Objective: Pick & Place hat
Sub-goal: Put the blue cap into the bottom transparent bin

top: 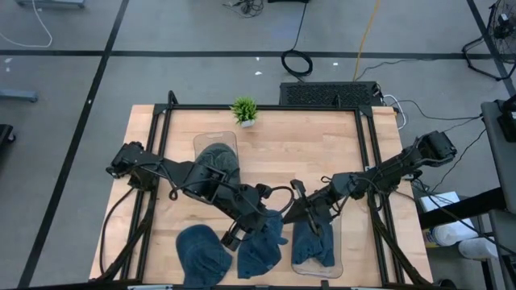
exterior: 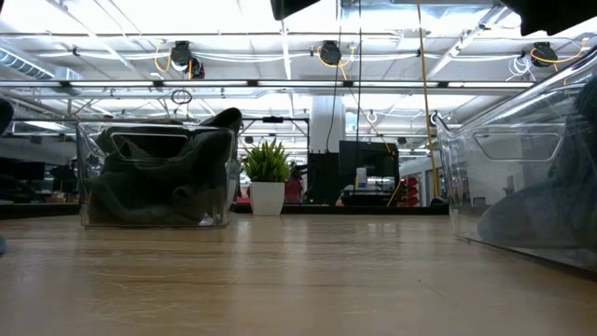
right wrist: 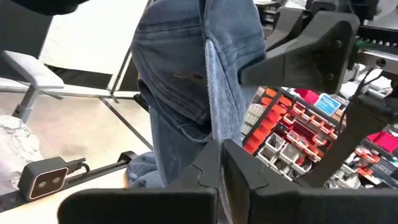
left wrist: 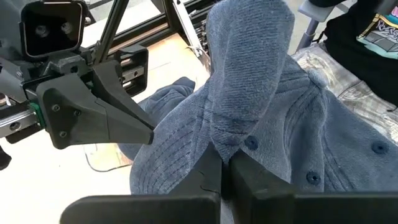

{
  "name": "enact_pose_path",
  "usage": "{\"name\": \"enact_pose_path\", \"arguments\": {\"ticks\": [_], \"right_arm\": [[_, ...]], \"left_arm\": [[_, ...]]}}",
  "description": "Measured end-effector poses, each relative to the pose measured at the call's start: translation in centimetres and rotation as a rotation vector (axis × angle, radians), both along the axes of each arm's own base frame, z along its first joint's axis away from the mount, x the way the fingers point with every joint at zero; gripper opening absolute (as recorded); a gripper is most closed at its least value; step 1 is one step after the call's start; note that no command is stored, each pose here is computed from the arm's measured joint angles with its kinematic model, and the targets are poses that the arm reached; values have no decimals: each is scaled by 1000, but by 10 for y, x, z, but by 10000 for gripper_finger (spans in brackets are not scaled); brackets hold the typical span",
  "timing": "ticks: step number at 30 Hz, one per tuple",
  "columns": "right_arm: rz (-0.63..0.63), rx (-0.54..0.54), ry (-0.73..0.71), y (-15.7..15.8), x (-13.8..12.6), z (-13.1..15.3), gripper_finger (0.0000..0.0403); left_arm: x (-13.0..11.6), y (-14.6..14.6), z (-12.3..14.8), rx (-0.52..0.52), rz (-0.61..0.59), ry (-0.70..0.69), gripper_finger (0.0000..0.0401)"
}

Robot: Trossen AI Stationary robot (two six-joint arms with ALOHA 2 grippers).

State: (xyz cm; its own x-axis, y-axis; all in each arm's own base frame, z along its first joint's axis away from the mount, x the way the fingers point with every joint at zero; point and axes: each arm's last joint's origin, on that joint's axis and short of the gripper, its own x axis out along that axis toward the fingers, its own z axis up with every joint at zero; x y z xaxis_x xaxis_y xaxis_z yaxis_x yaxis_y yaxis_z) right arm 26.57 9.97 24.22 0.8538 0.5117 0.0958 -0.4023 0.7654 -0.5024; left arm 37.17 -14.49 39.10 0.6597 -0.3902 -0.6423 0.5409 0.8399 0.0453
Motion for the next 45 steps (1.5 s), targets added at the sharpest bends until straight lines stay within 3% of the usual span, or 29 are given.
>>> {"name": "enact_pose_path", "arguments": {"ticks": [7,13,17,21,25,31,35,41,45], "right_arm": [[-63,46,22,3,-2,2,20],[-190,67,46,12,-14,10,92],[-241,-36,98,27,-27,6,148],[-394,-104,66,42,-38,6,179],[-517,35,54,43,-41,13,187],[-565,245,24,34,-42,25,181],[-555,361,14,32,-41,29,179],[-553,421,22,31,-42,30,182],[-557,425,22,29,-40,30,180]], "left_arm": [[-2,-1,-2,-10,15,29,4],[-5,1,-6,42,72,80,3],[-2,9,-6,83,152,61,5],[3,18,-4,193,284,-10,3],[7,24,1,367,385,-125,6],[18,31,14,415,405,-284,5],[21,38,16,457,394,-305,3],[22,52,14,585,504,-278,3],[23,56,15,591,526,-281,6]]}}
